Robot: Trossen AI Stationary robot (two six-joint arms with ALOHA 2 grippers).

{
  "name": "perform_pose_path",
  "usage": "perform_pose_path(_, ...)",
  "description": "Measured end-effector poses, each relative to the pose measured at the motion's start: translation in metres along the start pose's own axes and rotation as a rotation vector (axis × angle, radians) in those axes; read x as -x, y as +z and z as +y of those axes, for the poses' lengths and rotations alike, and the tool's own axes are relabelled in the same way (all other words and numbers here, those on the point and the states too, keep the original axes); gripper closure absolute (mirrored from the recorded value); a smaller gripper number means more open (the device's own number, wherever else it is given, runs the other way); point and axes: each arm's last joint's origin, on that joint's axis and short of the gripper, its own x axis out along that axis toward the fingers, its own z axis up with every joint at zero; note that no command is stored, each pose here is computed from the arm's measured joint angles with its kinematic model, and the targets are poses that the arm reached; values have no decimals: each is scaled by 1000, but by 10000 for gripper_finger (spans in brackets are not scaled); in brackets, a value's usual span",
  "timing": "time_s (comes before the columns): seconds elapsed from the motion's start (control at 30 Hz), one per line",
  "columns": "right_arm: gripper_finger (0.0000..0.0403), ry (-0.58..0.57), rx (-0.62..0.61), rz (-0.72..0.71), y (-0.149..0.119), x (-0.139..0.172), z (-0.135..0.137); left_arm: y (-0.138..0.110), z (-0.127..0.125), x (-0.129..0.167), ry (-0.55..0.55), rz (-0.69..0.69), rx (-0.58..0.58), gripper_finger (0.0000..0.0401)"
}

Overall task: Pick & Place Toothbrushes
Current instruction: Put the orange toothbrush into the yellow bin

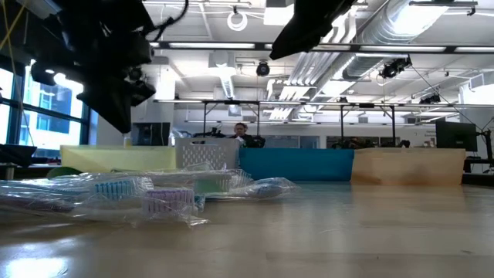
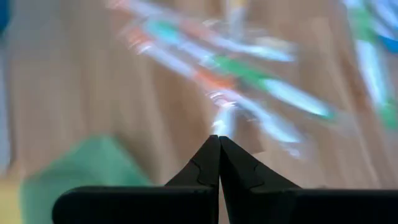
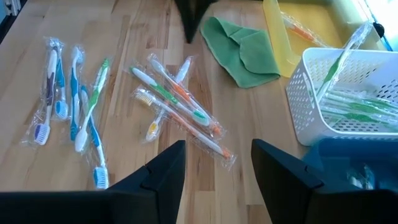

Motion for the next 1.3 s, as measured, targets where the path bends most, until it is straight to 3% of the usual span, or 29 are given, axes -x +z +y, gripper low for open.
perform_pose_path(0.13,227,0,0,7,-1,0,0,2,-8,-1,-19,0,-167,401)
perform_pose_path(0.37,227,0,1,12,-1,0,0,3,-10,-10,-7,34,-206,393)
perform_pose_path(0.53,227,0,2,13,-1,0,0,1,-9,-21,-24,91,-261,344)
perform_pose_path(0.83,227,0,1,13,-1,0,0,-3,-9,-39,-33,179,-226,251)
perform_pose_path(1.1,227,0,3,13,-1,0,0,-6,-8,-53,-51,229,-206,246)
perform_pose_path(1.3,227,0,3,12,-1,0,0,-2,-7,-63,-46,189,-207,246)
